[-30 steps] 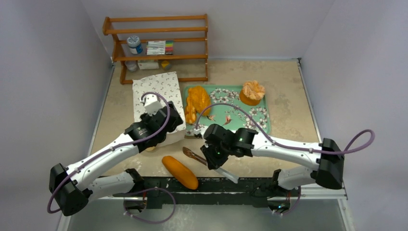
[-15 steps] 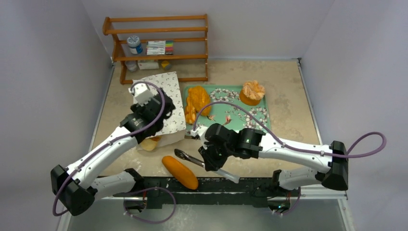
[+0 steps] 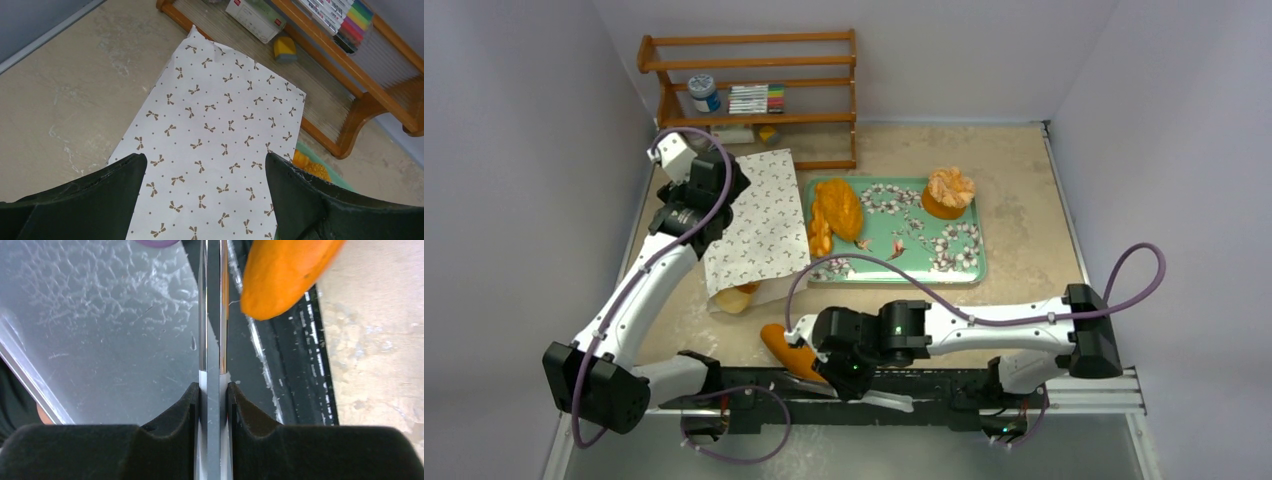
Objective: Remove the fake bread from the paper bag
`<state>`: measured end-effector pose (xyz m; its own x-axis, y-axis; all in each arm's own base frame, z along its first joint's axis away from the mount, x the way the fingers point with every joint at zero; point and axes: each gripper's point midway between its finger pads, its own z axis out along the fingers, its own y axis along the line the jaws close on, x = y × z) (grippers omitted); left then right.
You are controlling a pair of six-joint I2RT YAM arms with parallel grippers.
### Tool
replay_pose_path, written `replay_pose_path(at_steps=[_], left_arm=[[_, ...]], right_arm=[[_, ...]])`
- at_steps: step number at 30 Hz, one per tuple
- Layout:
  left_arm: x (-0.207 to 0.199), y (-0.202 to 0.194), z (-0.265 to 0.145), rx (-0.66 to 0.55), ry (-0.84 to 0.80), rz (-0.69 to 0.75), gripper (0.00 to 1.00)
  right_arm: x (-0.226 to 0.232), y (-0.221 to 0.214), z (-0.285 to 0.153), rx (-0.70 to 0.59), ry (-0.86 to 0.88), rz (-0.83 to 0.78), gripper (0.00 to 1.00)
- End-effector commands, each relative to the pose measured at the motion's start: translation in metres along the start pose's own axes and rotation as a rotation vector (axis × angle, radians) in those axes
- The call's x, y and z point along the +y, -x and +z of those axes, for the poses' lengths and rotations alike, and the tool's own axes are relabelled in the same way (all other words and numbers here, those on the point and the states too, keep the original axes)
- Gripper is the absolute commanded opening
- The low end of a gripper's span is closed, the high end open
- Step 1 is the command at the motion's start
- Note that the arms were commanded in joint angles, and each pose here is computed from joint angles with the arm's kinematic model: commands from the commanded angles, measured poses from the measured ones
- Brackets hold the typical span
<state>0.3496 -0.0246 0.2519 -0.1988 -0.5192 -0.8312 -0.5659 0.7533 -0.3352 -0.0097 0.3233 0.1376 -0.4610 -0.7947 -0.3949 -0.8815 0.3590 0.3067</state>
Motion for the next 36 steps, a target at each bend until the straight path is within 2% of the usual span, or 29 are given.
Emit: replay_pose_path(at_steps=[1,8,16,21,31,36], left_arm=[[-0.015,0.020,0.000,-0.023,-0.062,-0.042,0.90],[-0.011,0.018,0.003,-0.015,-0.062,-0.049,0.91],[-0.006,0.019,0.007,-0.011,-0.063,-0.059,0.91],[-0.007,0.020,0.007,-0.008,-0.070,-0.064,0.91],[-0.006,0.017,0.011,0.000,-0.066,-0.063,0.91],[-0.006,0.019,0.011,-0.002,-0.070,-0.064,0.91]], right_arm=[[0.013,-0.011,0.002,0.059,-0.005,-0.018,0.14],[-0.014,-0.037,0.016,0.166,-0.140,0.031,0.13],[-0.067,-0.039,0.025,0.175,-0.374,0.065,0.13],[-0.103,-0.010,0.021,0.092,-0.452,0.082,0.12],[-0.162,0.037,0.025,0.020,-0.548,0.063,0.10],[-0.177,0.064,0.017,-0.039,-0.567,0.079,0.09]])
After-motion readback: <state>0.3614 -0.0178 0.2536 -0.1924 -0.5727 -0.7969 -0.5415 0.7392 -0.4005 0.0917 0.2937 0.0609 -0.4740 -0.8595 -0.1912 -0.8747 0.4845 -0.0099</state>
